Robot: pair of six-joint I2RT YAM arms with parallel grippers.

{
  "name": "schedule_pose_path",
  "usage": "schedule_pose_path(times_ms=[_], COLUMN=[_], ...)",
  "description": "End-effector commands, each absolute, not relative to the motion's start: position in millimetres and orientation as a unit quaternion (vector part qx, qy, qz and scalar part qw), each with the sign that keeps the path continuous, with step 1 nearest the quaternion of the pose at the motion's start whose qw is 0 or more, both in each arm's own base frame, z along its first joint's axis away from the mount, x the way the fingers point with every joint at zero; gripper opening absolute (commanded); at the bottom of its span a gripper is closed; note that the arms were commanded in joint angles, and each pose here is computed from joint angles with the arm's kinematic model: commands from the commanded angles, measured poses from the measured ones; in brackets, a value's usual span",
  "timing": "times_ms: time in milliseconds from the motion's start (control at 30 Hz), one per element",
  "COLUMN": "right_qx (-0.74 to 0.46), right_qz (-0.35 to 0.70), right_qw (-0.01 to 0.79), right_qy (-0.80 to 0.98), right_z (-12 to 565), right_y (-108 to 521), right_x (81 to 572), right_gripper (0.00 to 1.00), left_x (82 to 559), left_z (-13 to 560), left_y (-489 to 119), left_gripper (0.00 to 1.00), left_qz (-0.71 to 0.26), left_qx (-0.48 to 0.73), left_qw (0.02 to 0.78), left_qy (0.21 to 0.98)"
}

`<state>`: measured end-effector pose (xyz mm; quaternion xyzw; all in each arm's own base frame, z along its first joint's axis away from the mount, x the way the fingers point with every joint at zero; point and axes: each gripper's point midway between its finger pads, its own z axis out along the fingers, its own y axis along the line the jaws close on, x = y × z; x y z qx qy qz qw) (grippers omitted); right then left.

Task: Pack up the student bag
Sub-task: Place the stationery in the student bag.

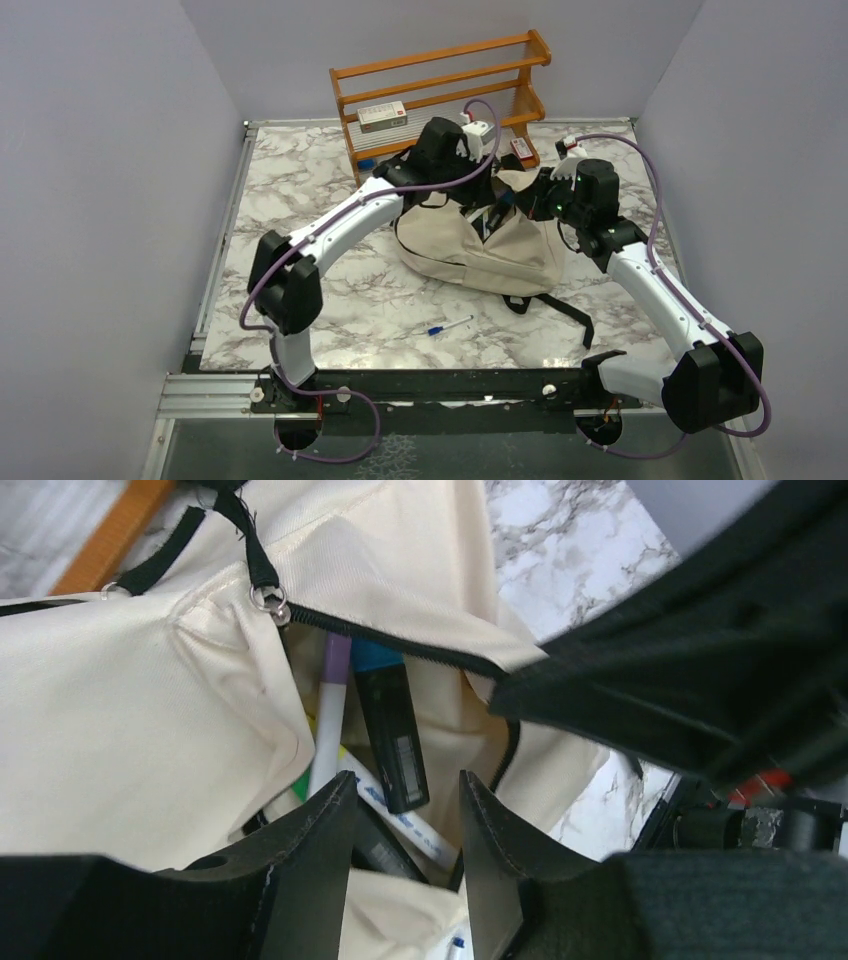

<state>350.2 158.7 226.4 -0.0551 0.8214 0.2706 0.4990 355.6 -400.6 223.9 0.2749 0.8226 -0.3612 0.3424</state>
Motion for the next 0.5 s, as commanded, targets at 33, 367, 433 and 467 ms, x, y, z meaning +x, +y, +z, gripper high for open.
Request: schedule_pose_path(times_ms=[33, 367, 433, 467], right_qx=[-0.066, -0.063, -0.062, -0.062], right_qz=[0.279, 0.272, 0.270, 0.271], right_qw=[0.532, 0.534, 0.535, 0.534], right_qy=[0.796, 0.798, 0.798, 0.798], right_z=[253, 253, 252, 252], right_y=[161, 158, 158, 158], right_x=[354, 354, 355, 354], right_gripper=[0.01, 0.01, 0.01, 0.01], left_x=[339, 311, 303, 297], left_z=[269, 249, 243, 240], left_y=[-366, -297, -290, -291], left_gripper=[0.43, 0.53, 0.55, 0.55], left_qz=[-0.342, -0.287, -0.289, -0.297], left_qx=[0.298, 0.234, 0.224, 0.231], left_qw=[0.434, 0.504, 0.499, 0.493], left_qy=[0.778, 0.781, 0.786, 0.784])
